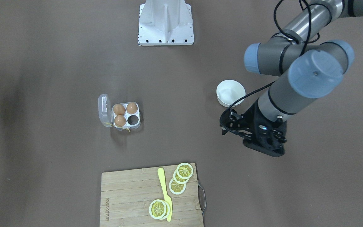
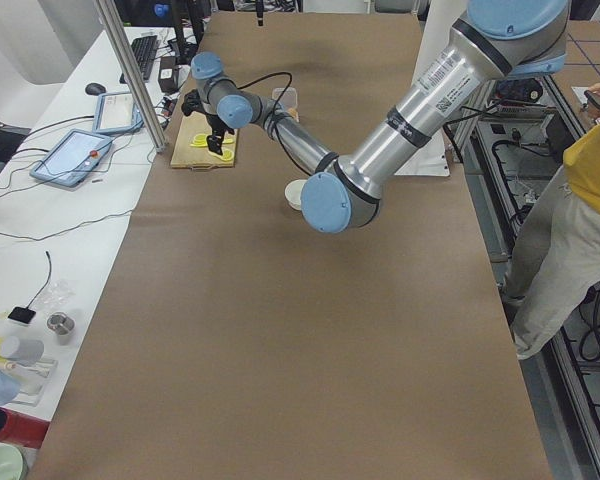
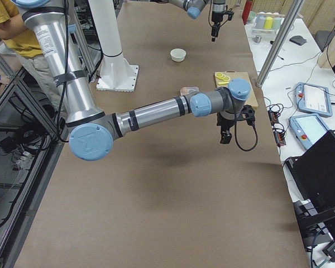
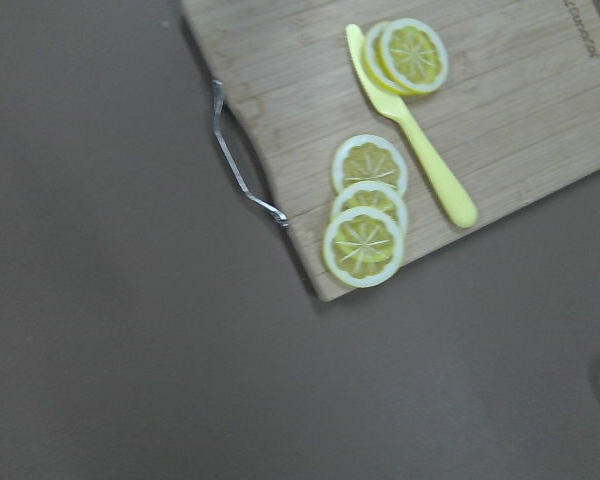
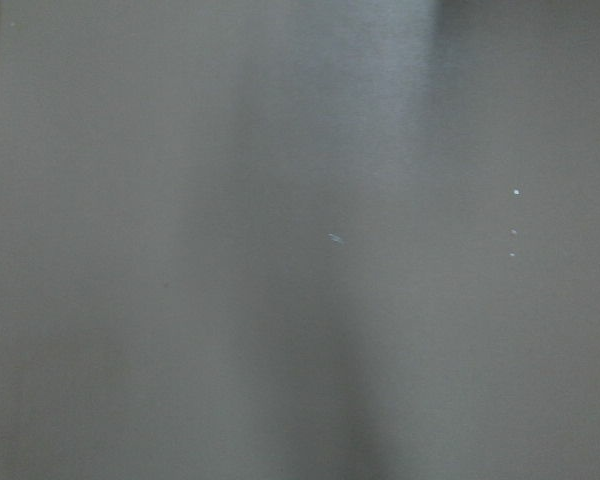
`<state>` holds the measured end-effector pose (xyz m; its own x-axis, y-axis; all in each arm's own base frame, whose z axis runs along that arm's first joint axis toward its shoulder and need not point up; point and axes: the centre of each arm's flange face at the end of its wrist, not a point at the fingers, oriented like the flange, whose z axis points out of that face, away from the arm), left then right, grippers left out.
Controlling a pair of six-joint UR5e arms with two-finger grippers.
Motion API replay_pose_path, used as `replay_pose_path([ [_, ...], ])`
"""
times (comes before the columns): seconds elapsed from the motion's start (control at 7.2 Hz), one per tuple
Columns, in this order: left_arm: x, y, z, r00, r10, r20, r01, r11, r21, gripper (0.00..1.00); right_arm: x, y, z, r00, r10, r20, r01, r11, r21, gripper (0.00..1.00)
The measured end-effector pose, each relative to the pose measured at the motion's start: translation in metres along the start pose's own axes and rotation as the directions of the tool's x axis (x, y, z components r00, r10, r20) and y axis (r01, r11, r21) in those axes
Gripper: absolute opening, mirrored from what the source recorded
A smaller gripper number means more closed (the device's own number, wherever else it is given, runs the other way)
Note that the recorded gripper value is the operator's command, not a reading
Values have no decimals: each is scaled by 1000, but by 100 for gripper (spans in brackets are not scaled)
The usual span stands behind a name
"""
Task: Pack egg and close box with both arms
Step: 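Withdraw the left gripper away while the right arm moves in, then move the right gripper down to the open lid of the egg box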
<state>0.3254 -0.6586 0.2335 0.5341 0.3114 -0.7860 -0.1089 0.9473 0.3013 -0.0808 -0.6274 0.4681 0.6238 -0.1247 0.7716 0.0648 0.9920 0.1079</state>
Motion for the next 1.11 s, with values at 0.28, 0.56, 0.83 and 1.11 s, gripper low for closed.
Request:
replay_pose_path([
  [0.28,-44,29,-36,999,-7,41,7,1000,-1,94,-36,-15,5,998,-43,37,43,999,-11,100],
  [0.56,-56,52,-68,997,-17,70,18,1000,-12,94,-57,-20,8,996,-80,46,81,997,-11,99],
  [0.83,-78,62,-82,994,-41,99,43,999,-15,94,-71,-22,14,994,-98,54,99,995,-20,52],
  [1.11,-120,74,-85,991,-24,129,28,999,-27,95,-91,-24,18,987,-110,117,115,993,-40,0],
])
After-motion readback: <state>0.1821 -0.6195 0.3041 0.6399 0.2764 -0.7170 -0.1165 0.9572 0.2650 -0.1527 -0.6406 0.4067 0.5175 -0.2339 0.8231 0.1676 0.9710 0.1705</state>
